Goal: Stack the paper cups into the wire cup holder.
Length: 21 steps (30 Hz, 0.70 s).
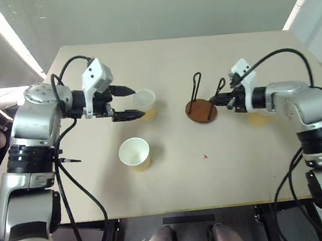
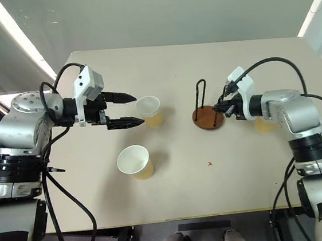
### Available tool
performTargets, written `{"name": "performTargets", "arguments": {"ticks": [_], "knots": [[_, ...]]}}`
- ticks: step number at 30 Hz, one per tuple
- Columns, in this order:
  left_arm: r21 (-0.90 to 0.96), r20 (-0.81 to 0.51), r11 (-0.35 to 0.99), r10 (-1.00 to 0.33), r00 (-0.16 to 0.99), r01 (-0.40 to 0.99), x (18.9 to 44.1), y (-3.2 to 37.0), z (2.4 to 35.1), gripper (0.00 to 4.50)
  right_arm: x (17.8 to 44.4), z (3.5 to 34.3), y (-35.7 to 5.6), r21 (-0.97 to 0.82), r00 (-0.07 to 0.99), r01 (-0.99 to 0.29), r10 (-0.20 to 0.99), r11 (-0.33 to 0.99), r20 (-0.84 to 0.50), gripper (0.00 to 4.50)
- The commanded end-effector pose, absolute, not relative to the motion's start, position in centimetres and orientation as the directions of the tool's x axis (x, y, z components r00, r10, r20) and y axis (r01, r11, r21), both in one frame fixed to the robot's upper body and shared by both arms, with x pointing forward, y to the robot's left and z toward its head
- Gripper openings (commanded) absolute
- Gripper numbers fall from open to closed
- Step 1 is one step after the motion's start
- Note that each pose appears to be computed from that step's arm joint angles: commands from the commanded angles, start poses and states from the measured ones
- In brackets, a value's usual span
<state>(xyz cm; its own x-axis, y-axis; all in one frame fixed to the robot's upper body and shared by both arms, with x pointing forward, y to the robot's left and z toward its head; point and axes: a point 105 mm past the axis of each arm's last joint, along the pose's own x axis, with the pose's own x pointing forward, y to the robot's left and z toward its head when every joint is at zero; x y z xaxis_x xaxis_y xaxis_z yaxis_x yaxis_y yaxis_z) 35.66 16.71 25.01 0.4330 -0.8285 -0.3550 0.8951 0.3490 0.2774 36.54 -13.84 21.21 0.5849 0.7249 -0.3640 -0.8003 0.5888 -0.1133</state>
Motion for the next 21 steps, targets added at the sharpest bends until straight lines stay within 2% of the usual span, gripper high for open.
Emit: {"name": "performTargets", "arguments": {"ticks": [1, 7, 14, 21], "knots": [[0.304, -0.351, 0.312, -0.842, 0.410, 0.900, 34.4, 16.7, 26.2, 4.50, 32.8, 23.4, -13.2, -0.184, 0.489, -0.872, 0.795, 0.453, -0.358, 0.04], [0.255, -0.364, 0.235, -0.875, 0.319, 0.938, 32.8, 16.0, 26.6, 4.50, 28.4, 21.5, -13.6, -0.234, 0.386, -0.922, 0.765, 0.308, -0.515, 0.04], [0.252, -0.368, 0.156, -0.897, 0.244, 0.955, 32.1, 14.7, 27.4, 4.50, 27.3, 20.3, -13.0, -0.243, 0.357, -0.933, 0.755, 0.264, -0.551, 0.04], [0.254, -0.373, 0.149, -0.896, 0.239, 0.956, 32.3, 14.4, 27.3, 4.50, 26.9, 19.2, -12.5, -0.223, 0.330, -0.944, 0.751, 0.244, -0.572, 0.04]]}}
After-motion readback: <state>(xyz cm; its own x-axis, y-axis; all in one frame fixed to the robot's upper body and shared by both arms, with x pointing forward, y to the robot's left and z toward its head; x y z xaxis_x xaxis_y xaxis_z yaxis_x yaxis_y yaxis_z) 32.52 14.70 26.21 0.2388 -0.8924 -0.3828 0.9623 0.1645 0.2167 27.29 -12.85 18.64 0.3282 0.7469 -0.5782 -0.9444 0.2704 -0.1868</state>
